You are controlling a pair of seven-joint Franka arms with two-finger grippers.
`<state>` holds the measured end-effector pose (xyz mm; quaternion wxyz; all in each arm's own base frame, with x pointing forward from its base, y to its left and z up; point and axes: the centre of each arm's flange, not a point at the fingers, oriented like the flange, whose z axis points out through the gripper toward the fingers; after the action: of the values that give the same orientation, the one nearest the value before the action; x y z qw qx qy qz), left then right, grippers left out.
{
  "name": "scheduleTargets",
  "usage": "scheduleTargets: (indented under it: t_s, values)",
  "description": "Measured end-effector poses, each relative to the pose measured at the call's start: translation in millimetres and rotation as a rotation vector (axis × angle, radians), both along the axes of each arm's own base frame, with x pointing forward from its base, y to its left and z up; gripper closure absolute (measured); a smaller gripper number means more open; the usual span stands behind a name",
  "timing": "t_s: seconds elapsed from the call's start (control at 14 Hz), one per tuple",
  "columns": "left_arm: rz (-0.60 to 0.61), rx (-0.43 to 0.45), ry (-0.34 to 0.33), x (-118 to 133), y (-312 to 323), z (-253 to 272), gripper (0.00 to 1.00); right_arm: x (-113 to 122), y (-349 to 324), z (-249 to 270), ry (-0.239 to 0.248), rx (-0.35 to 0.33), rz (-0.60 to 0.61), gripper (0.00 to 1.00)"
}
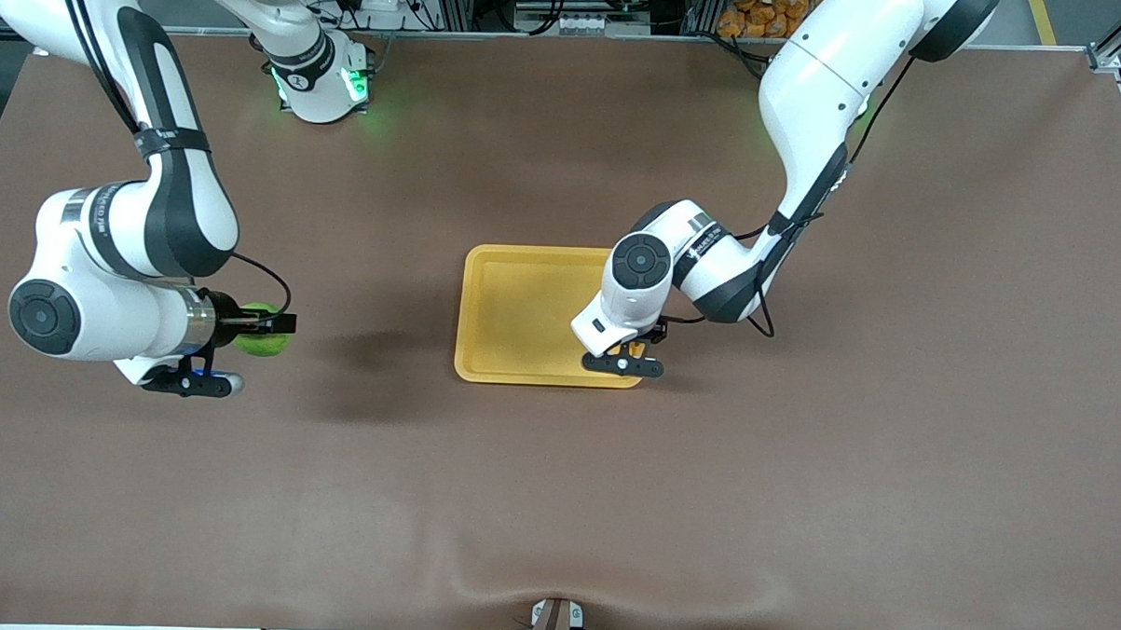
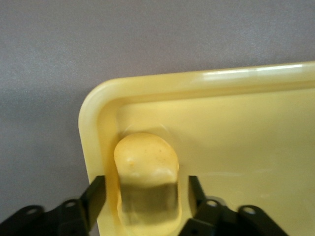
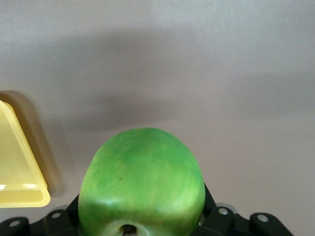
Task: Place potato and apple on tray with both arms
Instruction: 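Lower the potato into the tray and open the left gripper, then carry the apple toward the tray with the right gripper while the left gripper withdraws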
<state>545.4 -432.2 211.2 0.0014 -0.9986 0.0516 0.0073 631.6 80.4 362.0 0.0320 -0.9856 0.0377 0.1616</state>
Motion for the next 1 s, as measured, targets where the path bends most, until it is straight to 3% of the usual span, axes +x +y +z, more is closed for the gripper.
scheduleTargets:
  t_s: [0.14,0.43,1.0]
  values:
    - [-0.002,-0.001,-0.008,2,-1,3,0.0,-1,17,0,-0.006,-0.013,-0.018,0.15]
    - [0.019,-0.009,-0.05,20,8,32,0.0,-5,56,1,-0.021,-0.039,-0.055,0.15]
    - [0.145,0.064,-0.099,52,90,178,0.0,-20,149,-17,-0.058,-0.068,-0.153,0.15]
